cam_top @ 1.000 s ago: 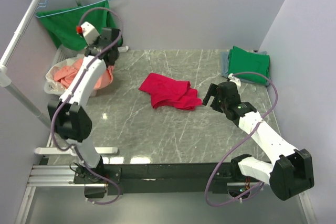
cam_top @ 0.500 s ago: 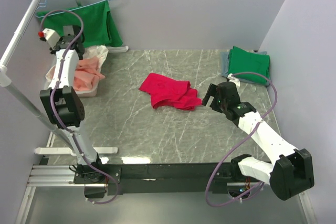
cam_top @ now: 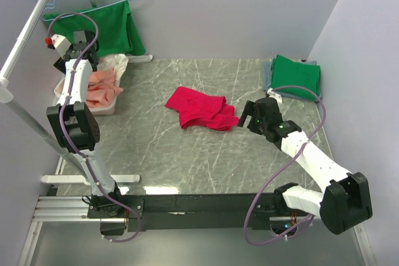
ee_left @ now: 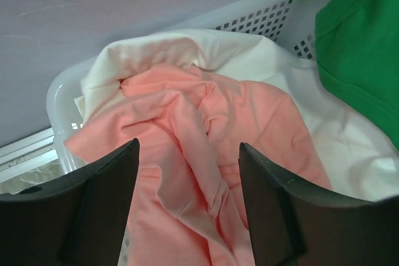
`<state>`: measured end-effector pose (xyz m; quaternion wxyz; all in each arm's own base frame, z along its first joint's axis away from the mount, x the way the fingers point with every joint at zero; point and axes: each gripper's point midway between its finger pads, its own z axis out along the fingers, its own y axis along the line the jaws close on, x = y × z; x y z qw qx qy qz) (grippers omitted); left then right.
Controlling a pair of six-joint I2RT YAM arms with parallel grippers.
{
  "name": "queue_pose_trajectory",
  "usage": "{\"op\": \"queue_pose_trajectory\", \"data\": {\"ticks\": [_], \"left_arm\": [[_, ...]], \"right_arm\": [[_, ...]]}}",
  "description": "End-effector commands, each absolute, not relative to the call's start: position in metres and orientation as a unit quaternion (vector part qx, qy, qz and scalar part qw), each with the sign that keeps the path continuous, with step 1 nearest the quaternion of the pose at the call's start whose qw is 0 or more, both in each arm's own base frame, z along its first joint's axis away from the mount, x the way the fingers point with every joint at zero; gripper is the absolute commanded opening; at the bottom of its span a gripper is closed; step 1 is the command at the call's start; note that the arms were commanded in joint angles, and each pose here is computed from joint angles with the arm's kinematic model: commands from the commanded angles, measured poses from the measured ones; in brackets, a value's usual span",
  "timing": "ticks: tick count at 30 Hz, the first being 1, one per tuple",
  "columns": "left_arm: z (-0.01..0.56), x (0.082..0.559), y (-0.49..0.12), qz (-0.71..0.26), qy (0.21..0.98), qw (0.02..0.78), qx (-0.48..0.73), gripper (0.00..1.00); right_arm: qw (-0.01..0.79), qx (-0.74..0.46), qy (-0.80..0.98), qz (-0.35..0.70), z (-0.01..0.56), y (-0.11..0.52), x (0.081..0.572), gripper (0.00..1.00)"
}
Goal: Fold and stack the t-shirts
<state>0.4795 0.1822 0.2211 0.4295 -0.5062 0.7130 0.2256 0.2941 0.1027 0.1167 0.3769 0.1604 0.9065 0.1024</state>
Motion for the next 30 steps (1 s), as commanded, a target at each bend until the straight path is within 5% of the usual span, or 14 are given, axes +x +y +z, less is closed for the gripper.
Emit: {"op": "queue_pose_trajectory", "data": {"ticks": [1,14,30], "left_arm": [[0.263,0.485,0.167,0.197,0.705,0.477,-0.486,0.71],[0.231,0.482,-0.012,0.1,0.804,0.469,-0.351,0.7],[0.181,0.377,-0.19,-0.108,0.887,0.428,-0.14,0.67]], "right_arm": [[0.384,0.164,0.902,0.108,0.123,0.107,0.299,0.99],[0.394,0.123,0.903,0.121,0.136,0.141,0.323,0.99],[0.36,0.121,0.918,0.111,0.113,0.164,0.354,0.98]]}}
